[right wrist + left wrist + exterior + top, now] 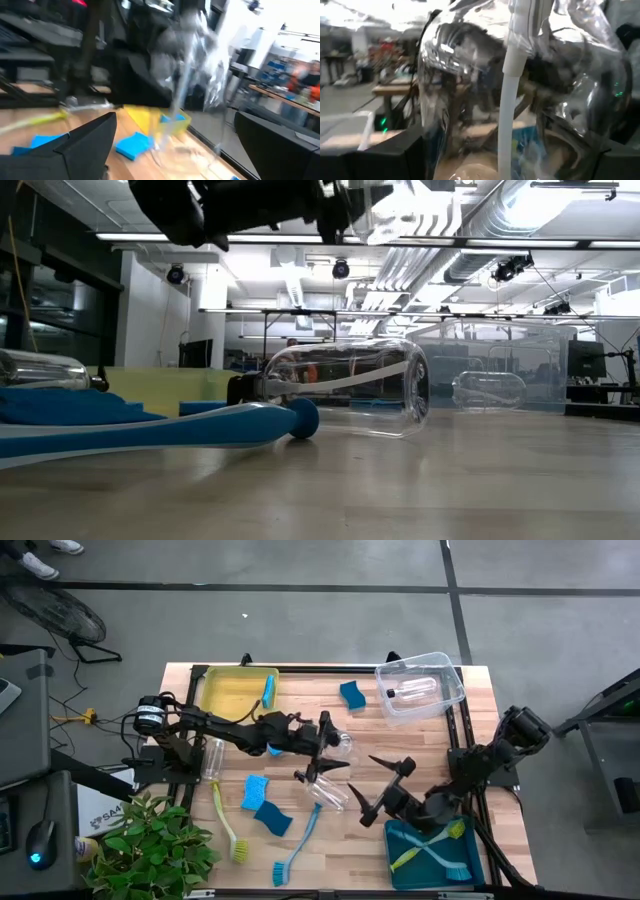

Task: Pick & Place Kitchen Sink Supplies
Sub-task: Put the transparent soap dispenser into the transparent bin

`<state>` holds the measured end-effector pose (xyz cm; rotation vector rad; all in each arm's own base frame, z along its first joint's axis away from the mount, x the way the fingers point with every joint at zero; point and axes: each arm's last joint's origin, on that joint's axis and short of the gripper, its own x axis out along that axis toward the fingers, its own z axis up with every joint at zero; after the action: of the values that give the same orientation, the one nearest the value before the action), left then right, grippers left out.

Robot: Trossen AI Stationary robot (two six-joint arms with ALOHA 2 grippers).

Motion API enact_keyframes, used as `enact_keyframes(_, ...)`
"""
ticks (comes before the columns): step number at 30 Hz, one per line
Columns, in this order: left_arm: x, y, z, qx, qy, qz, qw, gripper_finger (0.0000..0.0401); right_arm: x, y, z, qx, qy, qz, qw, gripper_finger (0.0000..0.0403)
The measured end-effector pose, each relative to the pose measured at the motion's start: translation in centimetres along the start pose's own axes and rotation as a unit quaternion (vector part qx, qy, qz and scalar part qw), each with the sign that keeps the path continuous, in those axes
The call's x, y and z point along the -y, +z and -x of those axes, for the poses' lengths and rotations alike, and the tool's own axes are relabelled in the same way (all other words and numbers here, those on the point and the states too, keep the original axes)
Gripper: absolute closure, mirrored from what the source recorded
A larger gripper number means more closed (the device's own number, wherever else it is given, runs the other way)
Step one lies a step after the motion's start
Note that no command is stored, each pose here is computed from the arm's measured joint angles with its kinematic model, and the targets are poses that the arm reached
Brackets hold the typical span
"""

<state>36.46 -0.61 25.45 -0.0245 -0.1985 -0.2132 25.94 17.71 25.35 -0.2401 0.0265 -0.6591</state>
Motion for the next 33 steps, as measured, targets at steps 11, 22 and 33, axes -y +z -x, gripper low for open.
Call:
enact_keyframes(11, -0.1, -1.9, 0.2, -0.096, 0.019, 0.007, 0.995, 0.01, 1.9, 1.3, -3.2, 0.053, 0.062, -0.012, 0.997, 0.0006)
enact_keyframes(22, -0.1, -2.8, 0.4, -0.141, 0.023, 0.018, 0.99, 0.01, 3.2, 0.1, -7.3, 0.048, 0.093, -0.014, 0.994, 0.0016)
enact_keyframes(33, -0.1, -3.1, 0.5, -0.157, 0.025, 0.023, 0.987, 0.01, 3.3, 0.0, -7.5, 0.047, 0.091, -0.015, 0.995, 0.0095)
